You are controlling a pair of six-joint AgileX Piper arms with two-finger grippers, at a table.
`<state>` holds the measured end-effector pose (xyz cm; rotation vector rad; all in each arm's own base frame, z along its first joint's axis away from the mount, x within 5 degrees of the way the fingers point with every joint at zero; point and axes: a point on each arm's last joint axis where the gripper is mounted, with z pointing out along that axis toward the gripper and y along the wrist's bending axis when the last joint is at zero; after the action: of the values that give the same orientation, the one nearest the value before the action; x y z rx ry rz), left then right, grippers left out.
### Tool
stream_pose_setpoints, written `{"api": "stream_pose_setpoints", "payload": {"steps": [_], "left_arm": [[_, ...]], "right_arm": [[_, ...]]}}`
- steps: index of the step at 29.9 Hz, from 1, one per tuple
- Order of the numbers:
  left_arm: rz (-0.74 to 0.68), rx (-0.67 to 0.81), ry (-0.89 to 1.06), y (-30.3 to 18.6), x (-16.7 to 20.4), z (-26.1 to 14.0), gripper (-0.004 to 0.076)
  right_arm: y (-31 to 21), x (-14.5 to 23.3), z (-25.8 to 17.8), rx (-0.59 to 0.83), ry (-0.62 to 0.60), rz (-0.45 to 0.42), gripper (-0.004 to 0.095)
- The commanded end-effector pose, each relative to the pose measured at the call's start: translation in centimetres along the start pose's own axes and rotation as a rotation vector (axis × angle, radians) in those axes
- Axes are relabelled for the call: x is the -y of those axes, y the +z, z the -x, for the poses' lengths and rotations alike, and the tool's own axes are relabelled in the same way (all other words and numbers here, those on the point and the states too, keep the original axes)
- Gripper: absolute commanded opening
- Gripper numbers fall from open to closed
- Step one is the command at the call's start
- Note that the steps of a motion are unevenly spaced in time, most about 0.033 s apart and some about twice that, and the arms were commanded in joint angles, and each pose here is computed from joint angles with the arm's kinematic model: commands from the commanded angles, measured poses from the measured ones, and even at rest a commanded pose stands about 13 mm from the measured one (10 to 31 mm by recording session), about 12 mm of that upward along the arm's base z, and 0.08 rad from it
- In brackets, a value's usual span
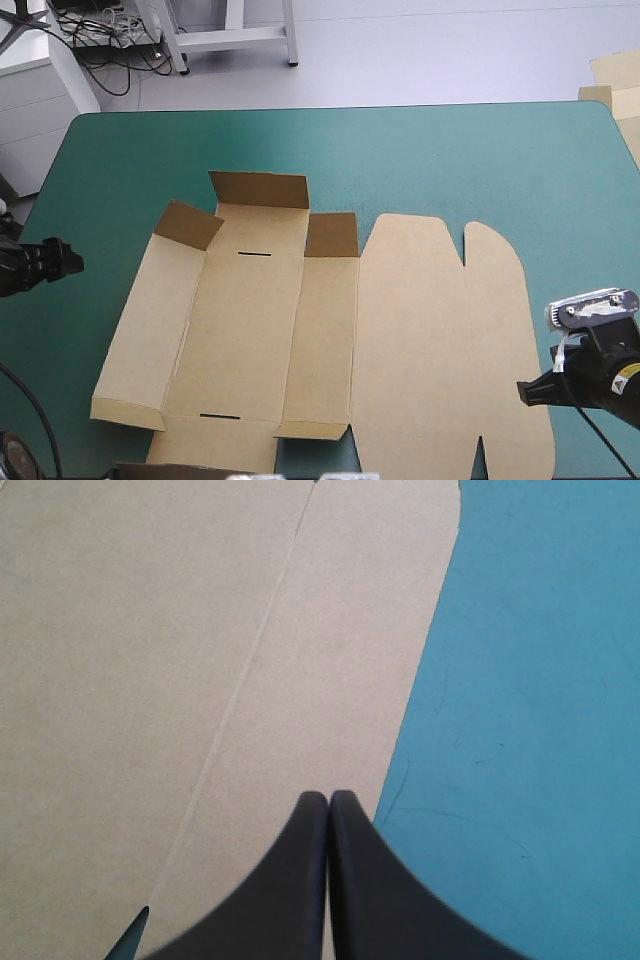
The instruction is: Fold the box
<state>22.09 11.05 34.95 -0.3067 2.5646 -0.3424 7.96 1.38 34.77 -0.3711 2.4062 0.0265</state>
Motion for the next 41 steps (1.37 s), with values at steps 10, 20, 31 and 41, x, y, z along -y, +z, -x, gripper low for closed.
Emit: {"api": "stream_pose_setpoints", "payload": {"steps": [10,20,31,41], "left_arm": [[-0.196,-0.242,-0.027,5.0,2.2,-6.0,0.0589],[-0.291,-0.404,0.040,8.1,3.1,-10.3,0.0588],[-0.369,-0.328,0.062,8.5,3.7,-9.9,0.0581],[-0.343,-0.297,0.059,8.6,3.5,-9.6,0.0167]], "right_arm": [[-0.5,0.2,0.8,0.065,-0.032,-0.020,-0.0020],[-0.5,0.2,0.8,0.065,-0.044,-0.020,-0.0020],[-0.5,0.2,0.8,0.069,-0.045,-0.019,-0.0020],[-0.5,0.2,0.8,0.069,-0.047,-0.019,-0.0020]]}}
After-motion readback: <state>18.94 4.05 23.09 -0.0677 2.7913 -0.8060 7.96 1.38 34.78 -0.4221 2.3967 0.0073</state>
